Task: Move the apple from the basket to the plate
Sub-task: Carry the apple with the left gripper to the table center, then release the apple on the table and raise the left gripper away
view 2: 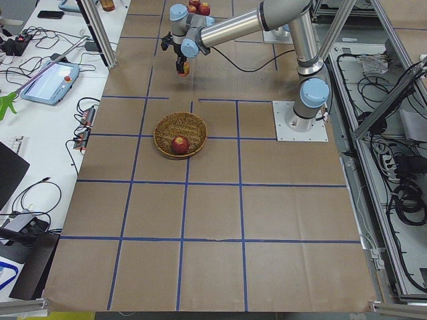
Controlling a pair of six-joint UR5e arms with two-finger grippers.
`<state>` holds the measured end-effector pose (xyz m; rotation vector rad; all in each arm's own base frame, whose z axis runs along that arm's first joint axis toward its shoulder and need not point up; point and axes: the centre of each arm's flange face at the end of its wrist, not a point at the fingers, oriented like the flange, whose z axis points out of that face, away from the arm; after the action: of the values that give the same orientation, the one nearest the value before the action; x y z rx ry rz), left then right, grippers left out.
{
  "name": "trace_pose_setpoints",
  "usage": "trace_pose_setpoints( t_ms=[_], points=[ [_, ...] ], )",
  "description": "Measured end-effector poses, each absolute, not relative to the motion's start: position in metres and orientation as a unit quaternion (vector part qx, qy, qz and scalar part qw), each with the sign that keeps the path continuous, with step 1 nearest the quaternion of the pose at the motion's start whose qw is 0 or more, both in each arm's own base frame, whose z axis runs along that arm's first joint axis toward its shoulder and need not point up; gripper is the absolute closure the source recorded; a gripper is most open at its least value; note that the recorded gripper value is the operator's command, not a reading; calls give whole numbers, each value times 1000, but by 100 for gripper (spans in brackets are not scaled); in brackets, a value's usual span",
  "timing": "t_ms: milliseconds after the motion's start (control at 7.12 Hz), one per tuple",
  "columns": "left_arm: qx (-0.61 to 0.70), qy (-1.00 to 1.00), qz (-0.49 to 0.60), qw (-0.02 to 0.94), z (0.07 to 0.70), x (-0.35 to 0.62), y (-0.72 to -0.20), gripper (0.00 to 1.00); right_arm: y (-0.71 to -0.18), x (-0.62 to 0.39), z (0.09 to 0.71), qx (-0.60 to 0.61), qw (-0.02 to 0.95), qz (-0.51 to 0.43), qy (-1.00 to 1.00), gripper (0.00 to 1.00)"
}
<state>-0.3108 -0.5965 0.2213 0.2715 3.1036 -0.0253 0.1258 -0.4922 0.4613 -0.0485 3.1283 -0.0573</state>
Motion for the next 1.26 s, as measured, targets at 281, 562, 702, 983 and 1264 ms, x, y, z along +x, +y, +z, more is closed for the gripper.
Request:
trace_pose_setpoints(
  t_ms=[281,562,702,983,1264],
  points=[
    [88,996,-6,4,207,-360,-594,53,-492,126,461,-16,6,-19,1000,0],
    [94,996,1,4,198,-379,-588,53,-492,126,461,-16,7,-19,1000,0],
    [96,995,4,4,197,-383,-583,53,-492,126,461,-16,7,-19,1000,0],
    [91,996,9,3,194,-384,-577,52,-492,126,461,-16,7,-19,1000,0],
    [87,996,15,4,189,-383,-573,16,-493,126,461,-16,7,-18,1000,0]
  ],
)
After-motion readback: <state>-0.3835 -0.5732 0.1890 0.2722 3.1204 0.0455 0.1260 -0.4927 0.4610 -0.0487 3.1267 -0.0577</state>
